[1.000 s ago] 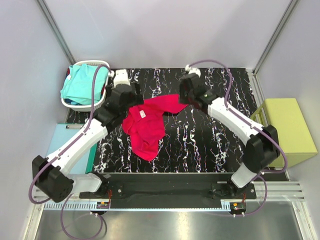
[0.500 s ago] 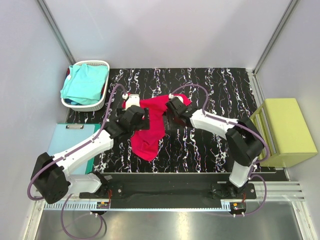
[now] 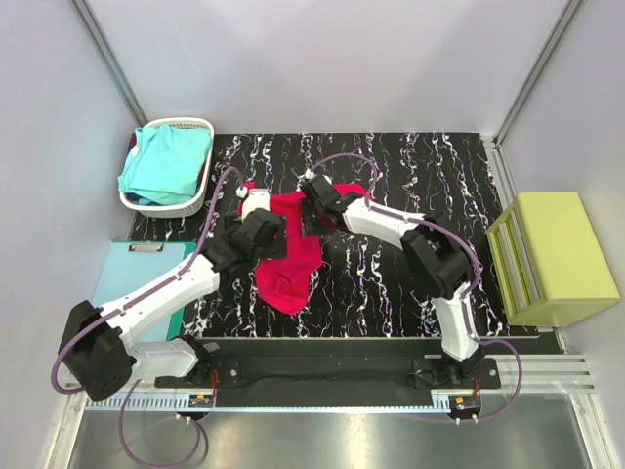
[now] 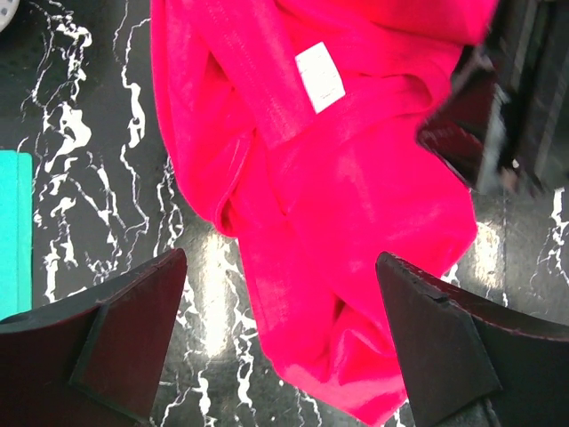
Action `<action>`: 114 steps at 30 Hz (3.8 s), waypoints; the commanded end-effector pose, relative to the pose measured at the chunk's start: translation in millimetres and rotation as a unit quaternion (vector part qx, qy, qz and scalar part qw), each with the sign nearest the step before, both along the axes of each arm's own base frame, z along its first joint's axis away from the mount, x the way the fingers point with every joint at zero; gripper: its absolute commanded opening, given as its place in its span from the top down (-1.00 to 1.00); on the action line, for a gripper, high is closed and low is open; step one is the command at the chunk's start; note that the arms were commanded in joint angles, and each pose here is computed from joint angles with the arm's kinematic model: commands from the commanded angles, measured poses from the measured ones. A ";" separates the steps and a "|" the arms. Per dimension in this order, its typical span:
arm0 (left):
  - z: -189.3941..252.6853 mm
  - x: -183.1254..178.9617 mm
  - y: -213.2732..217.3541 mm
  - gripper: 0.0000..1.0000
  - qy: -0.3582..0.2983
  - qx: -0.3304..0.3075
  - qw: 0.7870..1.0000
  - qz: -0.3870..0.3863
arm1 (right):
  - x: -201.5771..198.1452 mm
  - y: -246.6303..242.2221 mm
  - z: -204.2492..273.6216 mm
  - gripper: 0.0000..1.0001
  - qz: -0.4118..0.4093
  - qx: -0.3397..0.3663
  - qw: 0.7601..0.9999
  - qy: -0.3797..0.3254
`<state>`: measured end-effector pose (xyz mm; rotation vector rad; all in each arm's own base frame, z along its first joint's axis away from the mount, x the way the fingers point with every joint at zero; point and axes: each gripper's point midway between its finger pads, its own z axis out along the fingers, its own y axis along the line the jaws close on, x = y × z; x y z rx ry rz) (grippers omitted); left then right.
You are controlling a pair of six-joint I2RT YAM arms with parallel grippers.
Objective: Fold and stack the t-shirts
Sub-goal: Flatten out the tshirt
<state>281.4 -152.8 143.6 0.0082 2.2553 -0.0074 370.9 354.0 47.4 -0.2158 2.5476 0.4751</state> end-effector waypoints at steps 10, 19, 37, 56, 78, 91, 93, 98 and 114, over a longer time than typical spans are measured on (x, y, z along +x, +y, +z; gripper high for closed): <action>-1.4 -11.0 9.8 -0.87 -0.001 -0.011 1.000 0.016 | 30.1 16.1 0.3 0.18 -0.001 -0.008 0.999 -0.037; -3.9 -9.5 7.3 -0.87 0.003 -0.012 1.000 0.016 | 35.1 5.9 22.9 0.10 -0.013 -0.012 0.997 -0.069; -11.3 -7.0 0.5 -0.87 0.015 -0.008 1.000 0.013 | 53.0 -15.9 -5.5 0.25 -0.028 -0.054 0.997 -0.056; -27.8 -1.9 -8.3 -0.87 0.035 -0.003 0.999 0.013 | 40.6 -10.2 -30.5 0.44 0.005 -0.054 0.998 -0.014; -56.4 23.2 2.9 -0.72 0.061 -0.007 0.996 0.059 | 29.1 -43.1 22.0 1.00 -0.024 -0.073 0.995 -0.060; -78.1 27.5 -7.4 0.14 0.093 -0.013 0.994 0.057 | 26.2 -44.0 21.9 1.00 -0.020 -0.074 0.996 -0.056; -78.3 28.1 -7.4 0.14 0.092 -0.012 0.994 0.057 | 26.1 -43.4 22.0 1.00 -0.018 -0.073 0.996 -0.056; -70.7 35.4 -10.6 -0.23 0.080 -0.012 0.995 0.051 | 25.4 -43.4 21.0 1.00 -0.016 -0.073 0.996 -0.055; -80.8 64.1 -18.2 0.12 0.083 -0.017 0.993 0.078 | 22.8 -46.8 18.8 1.00 -0.019 -0.076 0.995 -0.054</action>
